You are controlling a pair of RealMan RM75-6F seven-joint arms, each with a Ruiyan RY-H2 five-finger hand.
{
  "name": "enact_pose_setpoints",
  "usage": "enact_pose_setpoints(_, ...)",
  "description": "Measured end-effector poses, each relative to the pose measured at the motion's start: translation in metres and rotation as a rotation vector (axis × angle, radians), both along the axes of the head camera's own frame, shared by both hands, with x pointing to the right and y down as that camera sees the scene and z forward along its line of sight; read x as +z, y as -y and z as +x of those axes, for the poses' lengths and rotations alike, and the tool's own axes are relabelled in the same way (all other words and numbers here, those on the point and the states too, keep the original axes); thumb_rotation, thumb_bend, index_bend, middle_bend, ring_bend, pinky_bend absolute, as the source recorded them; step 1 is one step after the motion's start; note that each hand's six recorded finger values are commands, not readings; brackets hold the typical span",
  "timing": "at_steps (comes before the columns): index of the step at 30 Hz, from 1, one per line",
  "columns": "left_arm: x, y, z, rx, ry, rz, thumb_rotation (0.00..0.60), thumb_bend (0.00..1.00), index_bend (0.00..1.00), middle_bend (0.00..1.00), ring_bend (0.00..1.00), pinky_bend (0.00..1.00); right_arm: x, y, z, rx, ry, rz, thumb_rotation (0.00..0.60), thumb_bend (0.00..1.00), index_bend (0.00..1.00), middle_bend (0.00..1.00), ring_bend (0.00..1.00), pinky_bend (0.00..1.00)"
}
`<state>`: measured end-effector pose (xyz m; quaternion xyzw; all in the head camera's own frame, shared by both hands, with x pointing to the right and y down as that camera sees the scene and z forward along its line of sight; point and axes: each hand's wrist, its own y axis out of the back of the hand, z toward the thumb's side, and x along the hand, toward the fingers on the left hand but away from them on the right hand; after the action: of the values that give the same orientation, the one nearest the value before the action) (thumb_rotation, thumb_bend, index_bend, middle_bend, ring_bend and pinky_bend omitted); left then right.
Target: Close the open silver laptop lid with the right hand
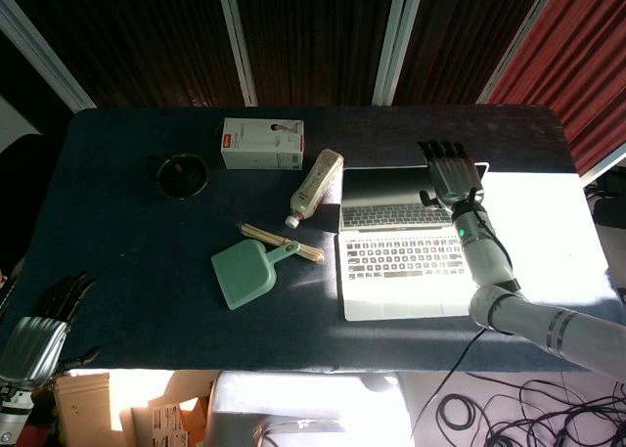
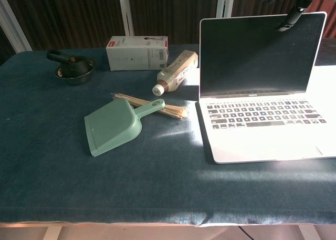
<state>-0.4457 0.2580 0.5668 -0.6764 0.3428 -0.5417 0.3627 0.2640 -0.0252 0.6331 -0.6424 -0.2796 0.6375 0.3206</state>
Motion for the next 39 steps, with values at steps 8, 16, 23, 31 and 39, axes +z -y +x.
enact_pose_setpoints(8, 0.001, 0.000, 0.001, 0.003, 0.002, -0.004, 0.600, 0.03, 0.00, 0.03, 0.01, 0.14, 0.002, -0.004, 0.008, 0.003, 0.000, -0.014, 0.600, 0.35, 0.05, 0.06, 0.00, 0.00)
enact_pose_setpoints(16, 0.000, 0.000, 0.001, 0.005, 0.001, 0.002, 0.600, 0.03, 0.00, 0.03, 0.01, 0.14, 0.006, -0.005, 0.011, 0.009, -0.031, -0.023, 0.600, 0.35, 0.13, 0.07, 0.00, 0.00)
enact_pose_setpoints(23, 0.001, 0.001, 0.003, 0.011, 0.000, 0.000, 0.600, 0.03, 0.00, 0.03, 0.01, 0.14, 0.006, -0.006, 0.014, 0.018, -0.047, -0.042, 0.600, 0.35, 0.18, 0.12, 0.00, 0.00)
enact_pose_setpoints(31, 0.001, 0.000, 0.004, 0.018, -0.001, 0.001, 0.600, 0.03, 0.00, 0.03, 0.01, 0.14, 0.007, -0.011, 0.014, 0.037, -0.015, -0.072, 0.600, 0.35, 0.19, 0.13, 0.00, 0.00)
enact_pose_setpoints(39, -0.002, -0.001, 0.004, 0.017, -0.001, 0.014, 0.600, 0.03, 0.00, 0.03, 0.01, 0.14, -0.002, -0.016, 0.014, 0.041, 0.007, -0.093, 0.600, 0.35, 0.19, 0.13, 0.00, 0.00)
